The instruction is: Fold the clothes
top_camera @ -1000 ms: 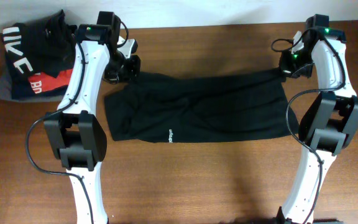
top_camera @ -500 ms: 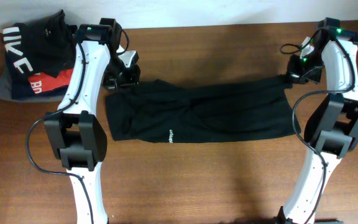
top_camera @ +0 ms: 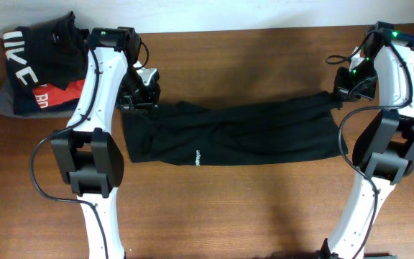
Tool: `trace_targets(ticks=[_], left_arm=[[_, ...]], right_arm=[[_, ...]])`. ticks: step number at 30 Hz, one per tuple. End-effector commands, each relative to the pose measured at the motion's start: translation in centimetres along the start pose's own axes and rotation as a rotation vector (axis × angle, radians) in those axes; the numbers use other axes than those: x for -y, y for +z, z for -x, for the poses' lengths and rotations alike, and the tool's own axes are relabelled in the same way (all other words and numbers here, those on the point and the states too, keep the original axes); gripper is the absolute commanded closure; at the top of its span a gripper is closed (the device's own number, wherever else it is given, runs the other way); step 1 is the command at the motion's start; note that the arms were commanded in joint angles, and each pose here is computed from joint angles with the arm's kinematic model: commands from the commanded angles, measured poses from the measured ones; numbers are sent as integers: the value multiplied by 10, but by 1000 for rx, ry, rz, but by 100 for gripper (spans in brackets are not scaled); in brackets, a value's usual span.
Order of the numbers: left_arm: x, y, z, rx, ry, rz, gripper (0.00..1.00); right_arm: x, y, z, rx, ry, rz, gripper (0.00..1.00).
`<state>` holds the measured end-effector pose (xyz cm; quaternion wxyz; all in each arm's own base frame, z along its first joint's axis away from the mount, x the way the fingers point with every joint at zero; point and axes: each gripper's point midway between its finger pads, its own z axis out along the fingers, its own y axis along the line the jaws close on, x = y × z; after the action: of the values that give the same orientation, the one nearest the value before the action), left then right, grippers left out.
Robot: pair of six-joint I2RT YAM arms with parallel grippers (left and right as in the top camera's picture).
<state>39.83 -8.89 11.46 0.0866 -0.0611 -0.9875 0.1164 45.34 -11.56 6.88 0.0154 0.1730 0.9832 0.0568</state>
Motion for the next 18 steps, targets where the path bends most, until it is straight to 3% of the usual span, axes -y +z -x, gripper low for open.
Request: trace_targets(ticks=[1, 9, 18], left_arm=[[-9, -9, -7, 2, 25, 58, 100], [-8, -4, -13, -28, 21, 58, 100], [-13, 33, -43, -193, -5, 54, 100]], right_arm=[[16, -30, 8, 76, 22, -66, 96], [14, -42, 0, 69, 22, -66, 95], [15, -43, -11, 28, 26, -69, 91]])
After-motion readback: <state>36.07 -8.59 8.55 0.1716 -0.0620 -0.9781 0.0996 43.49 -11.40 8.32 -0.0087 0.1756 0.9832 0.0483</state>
